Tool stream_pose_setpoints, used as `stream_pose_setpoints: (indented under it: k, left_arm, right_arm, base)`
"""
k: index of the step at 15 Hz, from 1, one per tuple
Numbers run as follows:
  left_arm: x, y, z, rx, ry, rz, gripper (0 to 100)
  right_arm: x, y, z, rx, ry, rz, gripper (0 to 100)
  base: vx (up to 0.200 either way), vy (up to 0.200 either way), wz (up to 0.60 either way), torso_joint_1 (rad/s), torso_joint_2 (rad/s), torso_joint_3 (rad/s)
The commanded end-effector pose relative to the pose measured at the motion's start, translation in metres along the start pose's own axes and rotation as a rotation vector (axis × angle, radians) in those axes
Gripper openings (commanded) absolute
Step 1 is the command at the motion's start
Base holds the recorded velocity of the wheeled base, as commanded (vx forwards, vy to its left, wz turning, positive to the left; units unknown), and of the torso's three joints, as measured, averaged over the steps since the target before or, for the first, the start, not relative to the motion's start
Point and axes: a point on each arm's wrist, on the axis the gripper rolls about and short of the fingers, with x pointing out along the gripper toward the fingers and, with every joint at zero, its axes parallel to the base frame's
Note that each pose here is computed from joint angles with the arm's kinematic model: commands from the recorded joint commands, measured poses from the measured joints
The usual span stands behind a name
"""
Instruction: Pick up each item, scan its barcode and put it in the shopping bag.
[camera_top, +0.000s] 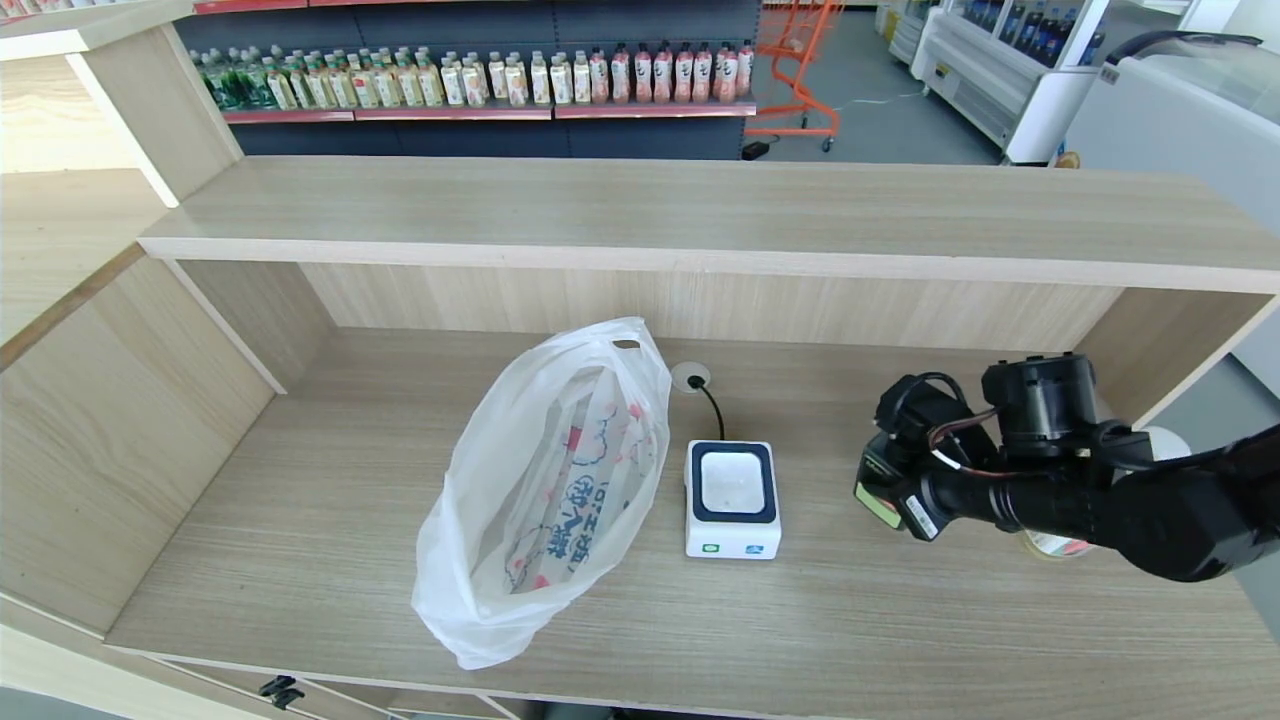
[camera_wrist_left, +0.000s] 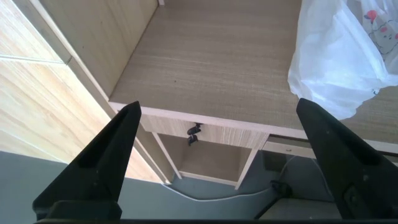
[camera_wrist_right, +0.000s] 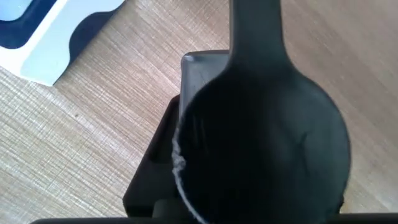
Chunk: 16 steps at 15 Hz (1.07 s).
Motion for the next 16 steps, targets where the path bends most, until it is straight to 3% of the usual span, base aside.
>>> stream_pose_setpoints:
  k: [1,3,5,6,7,9,10,11,13,14,15,16]
  left_arm:
    - [0.0,0.0,0.0,0.0,0.0,0.001,100]
    - [0.0,0.0,0.0,0.0,0.001,0.001,100]
    - [0.0,0.0,0.0,0.0,0.001,0.001,100]
    - [0.0,0.0,0.0,0.0,0.0,0.001,100]
    - [0.0,0.0,0.0,0.0,0.001,0.001,100]
    - [0.0,0.0,0.0,0.0,0.001,0.001,100]
    - [0.0,0.0,0.0,0.0,0.001,0.001,100]
    - [0.0,0.0,0.0,0.0,0.001,0.001,100]
    - [0.0,0.0,0.0,0.0,0.0,0.001,100]
    - [0.0,0.0,0.0,0.0,0.001,0.001,100]
    - [0.0,0.0,0.0,0.0,0.001,0.001,100]
    - [0.0,0.0,0.0,0.0,0.001,0.001,100]
  right_arm:
    - [-0.04,-0.005,0.013,-0.009,-0.09,-0.054,0]
    - [-0.109,0.008,-0.003,-0.075,-0.221,-0.14,0]
    - [-0.125,0.005,0.002,-0.263,-0.273,-0.214,0]
    - [-0.127,0.004,0.006,-0.426,-0.321,-0.253,0]
    - [-0.127,0.004,0.01,-0.636,-0.403,-0.246,0]
    - [-0.128,0.011,0.015,-1.179,-0.688,-0.162,0]
    - [-0.127,0.017,0.017,-1.458,-0.828,-0.182,0]
    - [-0.123,0.028,0.014,-1.656,-0.948,-0.161,0]
    - [-0.115,0.048,-0.002,-1.873,-1.095,-0.013,0]
    - [-0.114,0.052,-0.006,-1.9,-1.17,0.016,0]
    - [-0.115,0.054,-0.007,-1.921,-1.241,0.015,0]
    - [-0.115,0.058,-0.007,-1.978,-1.407,-0.052,0]
  base:
    - [0.0,0.0,0.0,0.0,0.0,0.0]
    - [0.0,0.0,0.0,0.0,0.0,0.0]
    - [0.0,0.0,0.0,0.0,0.0,0.0]
    - [0.0,0.0,0.0,0.0,0.0,0.0]
    - [0.0,0.0,0.0,0.0,0.0,0.0]
    - [0.0,0.0,0.0,0.0,0.0,0.0]
    - [0.0,0.0,0.0,0.0,0.0,0.0]
    - [0.0,0.0,0.0,0.0,0.0,0.0]
    - [0.0,0.0,0.0,0.0,0.0,0.0]
    - [0.0,0.0,0.0,0.0,0.0,0.0]
    - [0.0,0.0,0.0,0.0,0.0,0.0]
    - [0.0,0.0,0.0,0.0,0.0,0.0]
